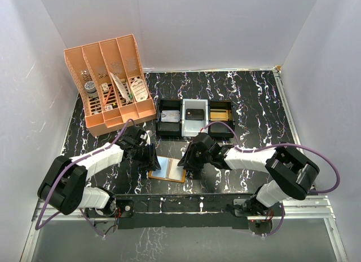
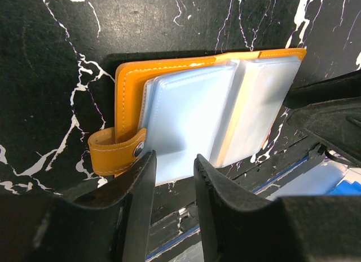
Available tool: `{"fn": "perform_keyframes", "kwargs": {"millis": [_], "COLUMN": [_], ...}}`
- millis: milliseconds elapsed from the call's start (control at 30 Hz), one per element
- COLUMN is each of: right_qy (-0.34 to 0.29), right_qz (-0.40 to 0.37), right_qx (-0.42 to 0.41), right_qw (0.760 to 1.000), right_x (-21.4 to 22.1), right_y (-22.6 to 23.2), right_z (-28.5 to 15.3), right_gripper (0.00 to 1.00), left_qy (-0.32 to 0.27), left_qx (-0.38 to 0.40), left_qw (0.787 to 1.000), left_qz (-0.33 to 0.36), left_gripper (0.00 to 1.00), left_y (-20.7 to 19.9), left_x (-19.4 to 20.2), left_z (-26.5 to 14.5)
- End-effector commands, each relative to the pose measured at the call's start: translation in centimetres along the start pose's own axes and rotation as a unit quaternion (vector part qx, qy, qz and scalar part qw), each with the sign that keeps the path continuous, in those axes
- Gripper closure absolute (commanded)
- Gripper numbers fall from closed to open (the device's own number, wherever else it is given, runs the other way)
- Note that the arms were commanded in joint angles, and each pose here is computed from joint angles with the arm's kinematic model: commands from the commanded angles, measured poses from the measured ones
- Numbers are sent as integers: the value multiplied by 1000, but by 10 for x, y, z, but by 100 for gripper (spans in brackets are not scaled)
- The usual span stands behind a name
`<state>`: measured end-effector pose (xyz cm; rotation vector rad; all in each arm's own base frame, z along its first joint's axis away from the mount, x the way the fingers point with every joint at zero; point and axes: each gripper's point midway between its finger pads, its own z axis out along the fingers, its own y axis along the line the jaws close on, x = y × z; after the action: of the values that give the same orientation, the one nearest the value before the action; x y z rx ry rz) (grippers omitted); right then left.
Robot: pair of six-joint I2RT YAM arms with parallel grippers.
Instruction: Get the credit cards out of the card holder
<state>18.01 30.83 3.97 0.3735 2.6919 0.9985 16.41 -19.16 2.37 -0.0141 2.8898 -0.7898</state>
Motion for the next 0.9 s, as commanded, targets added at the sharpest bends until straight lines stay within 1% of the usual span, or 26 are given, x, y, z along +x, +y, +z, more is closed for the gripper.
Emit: {"fn": "perform_keyframes", "kwargs": {"millis": [0,200,333,533,733,867], "right_qy": [-9,-9,-5,-1,-15,-20], "right_qz": [-15,-18,-15,-21,-26,-28], "right_qx": [-44,-36,-18,-38,-20,-7], "right_qw": [999,999,1000,999,999,999], "right_x": [-6,-6,-6,-6,-12,-15], "right_y": [26,25,18,29,28,27], "right_z": [-1,1,6,7,2,-1], "right_gripper": [66,67,69,72,78,78], "left_qy": [14,14,16,19,19,18], "left_qx": [-19,-21,-21,-22,-22,-23], "left_qw": [1000,1000,1000,1000,1000,1000], "left_qz": [-5,-3,-1,0,0,1], "left_gripper": [67,68,68,69,70,70], "left_y": [12,13,12,13,13,13], "left_x": [12,12,12,12,13,12], "left_z": [3,3,3,4,4,3]}}
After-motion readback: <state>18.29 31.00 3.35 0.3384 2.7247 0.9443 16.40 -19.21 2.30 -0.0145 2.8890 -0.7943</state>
